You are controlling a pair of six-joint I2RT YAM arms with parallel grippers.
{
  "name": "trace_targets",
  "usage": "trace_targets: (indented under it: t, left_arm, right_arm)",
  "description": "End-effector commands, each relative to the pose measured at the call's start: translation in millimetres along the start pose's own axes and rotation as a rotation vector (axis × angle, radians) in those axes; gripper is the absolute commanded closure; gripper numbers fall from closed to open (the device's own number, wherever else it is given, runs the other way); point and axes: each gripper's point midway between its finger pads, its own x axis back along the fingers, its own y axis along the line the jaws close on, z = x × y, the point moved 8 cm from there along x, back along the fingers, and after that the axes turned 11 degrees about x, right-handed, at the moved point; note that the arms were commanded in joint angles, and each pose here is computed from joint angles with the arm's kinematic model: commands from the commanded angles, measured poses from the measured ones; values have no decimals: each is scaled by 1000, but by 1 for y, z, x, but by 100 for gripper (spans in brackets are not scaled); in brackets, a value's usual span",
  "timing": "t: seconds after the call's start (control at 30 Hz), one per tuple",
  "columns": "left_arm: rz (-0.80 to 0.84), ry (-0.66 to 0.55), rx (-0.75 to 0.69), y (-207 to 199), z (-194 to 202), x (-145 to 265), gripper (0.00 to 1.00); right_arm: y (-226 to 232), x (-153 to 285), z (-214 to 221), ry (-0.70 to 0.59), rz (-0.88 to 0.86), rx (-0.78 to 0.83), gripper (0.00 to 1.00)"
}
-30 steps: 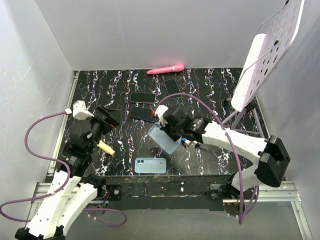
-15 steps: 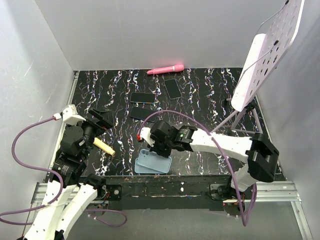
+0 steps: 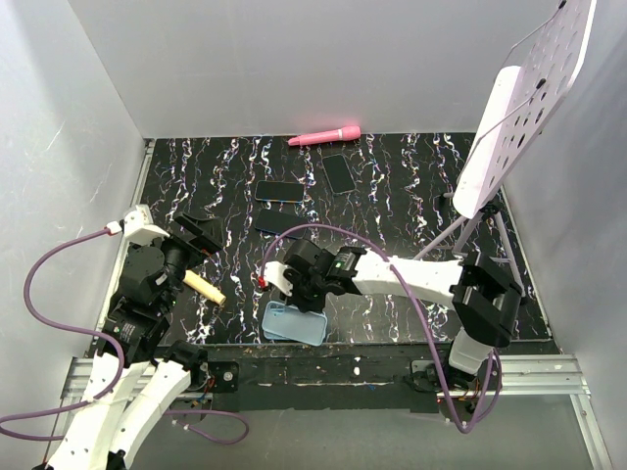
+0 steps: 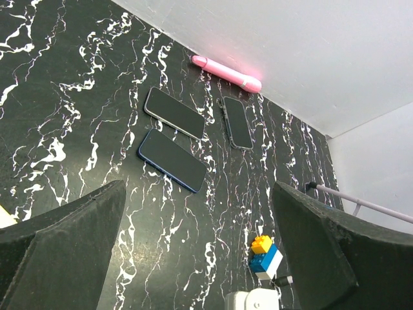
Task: Take the phone out of the phone case
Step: Place the phone case at the center of the board.
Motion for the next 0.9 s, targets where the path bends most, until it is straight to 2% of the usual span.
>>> trace_targets:
  t: [0.0, 0.3, 0.33, 0.4, 0.57, 0.67, 0.73, 0.8, 0.87]
  left_arm:
    - [-2, -12, -17, -2, -4, 1, 4]
    - [-4, 8, -9, -1, 0, -3, 3]
    - [-6, 10, -12, -1, 0, -3, 3]
    - [-7, 9, -12, 0, 1, -3, 3]
    - [-11, 14, -14, 2, 3, -3, 2]
    - [-3, 13, -26, 0, 1, -3, 2]
    - [-2, 17, -34, 0, 1, -3, 2]
    - [18, 37, -56, 0, 6, -7, 2]
    - [56, 117, -80, -5, 16, -15, 2]
  right_arm:
    - [-8, 0, -15, -33, 9, 82, 99]
    - [-16, -16, -9, 8, 41, 89, 97]
    - [-17, -16, -8, 16, 52, 89, 92]
    - [-18, -15, -8, 10, 71, 79, 75]
    - [-16, 3, -19, -53, 121, 16, 46]
    - [-21, 22, -23, -91, 227, -40, 37]
    - [-40, 30, -21, -72, 397, -140, 33]
    - [-60, 41, -15, -15, 554, -251, 32]
    - [-75, 57, -12, 13, 701, -336, 32]
